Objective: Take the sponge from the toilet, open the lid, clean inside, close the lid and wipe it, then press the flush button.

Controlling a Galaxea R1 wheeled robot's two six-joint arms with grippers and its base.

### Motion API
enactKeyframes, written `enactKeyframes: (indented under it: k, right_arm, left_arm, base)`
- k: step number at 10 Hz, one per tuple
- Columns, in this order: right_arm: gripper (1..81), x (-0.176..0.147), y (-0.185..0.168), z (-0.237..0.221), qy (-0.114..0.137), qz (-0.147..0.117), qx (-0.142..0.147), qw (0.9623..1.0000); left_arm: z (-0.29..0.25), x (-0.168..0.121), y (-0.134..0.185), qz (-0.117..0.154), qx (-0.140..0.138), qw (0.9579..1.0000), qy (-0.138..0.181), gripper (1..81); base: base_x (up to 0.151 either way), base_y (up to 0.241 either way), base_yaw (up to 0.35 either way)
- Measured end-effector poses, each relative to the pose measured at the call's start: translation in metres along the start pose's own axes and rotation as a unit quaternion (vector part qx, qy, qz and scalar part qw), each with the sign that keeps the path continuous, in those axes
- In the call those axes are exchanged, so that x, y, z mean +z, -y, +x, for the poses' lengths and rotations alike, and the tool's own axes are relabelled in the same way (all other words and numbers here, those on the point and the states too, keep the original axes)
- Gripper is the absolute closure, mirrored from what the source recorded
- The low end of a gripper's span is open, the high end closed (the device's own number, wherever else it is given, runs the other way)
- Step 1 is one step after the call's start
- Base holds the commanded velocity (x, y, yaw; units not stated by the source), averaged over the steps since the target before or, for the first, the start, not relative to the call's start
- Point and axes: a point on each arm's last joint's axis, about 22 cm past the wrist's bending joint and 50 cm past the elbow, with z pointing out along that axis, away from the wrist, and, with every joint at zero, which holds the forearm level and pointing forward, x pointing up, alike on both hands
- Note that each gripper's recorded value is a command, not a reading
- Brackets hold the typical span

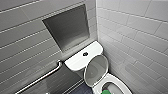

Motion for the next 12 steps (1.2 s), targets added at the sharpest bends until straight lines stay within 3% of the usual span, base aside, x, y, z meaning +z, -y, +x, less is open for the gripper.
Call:
enactKeyframes:
  k: [6,8,12]
  right_arm:
    - [81.1,-0.068,-0.107,-0.073,0.048,-0.041,-0.011,0.9980]
    - [81.1,-0.088,-0.121,-0.071,0.047,-0.049,-0.009,0.9977]
    - [81.1,-0.143,-0.153,-0.057,0.025,-0.089,0.009,0.9957]
  left_arm:
    - [0.000,0.000,-0.001,-0.001,0.000,1.0000,0.000,1.0]
    - [0.000,0.000,-0.001,-0.001,0.000,1.0000,0.000,1.0]
    - [0.000,0.000,-0.002,-0.001,0.000,1.0000,0.000,1.0]
  base:
    - [0.000,0.000,0.000]
    - [0.000,0.000,0.000]
    - [0.000,0.000,0.000]
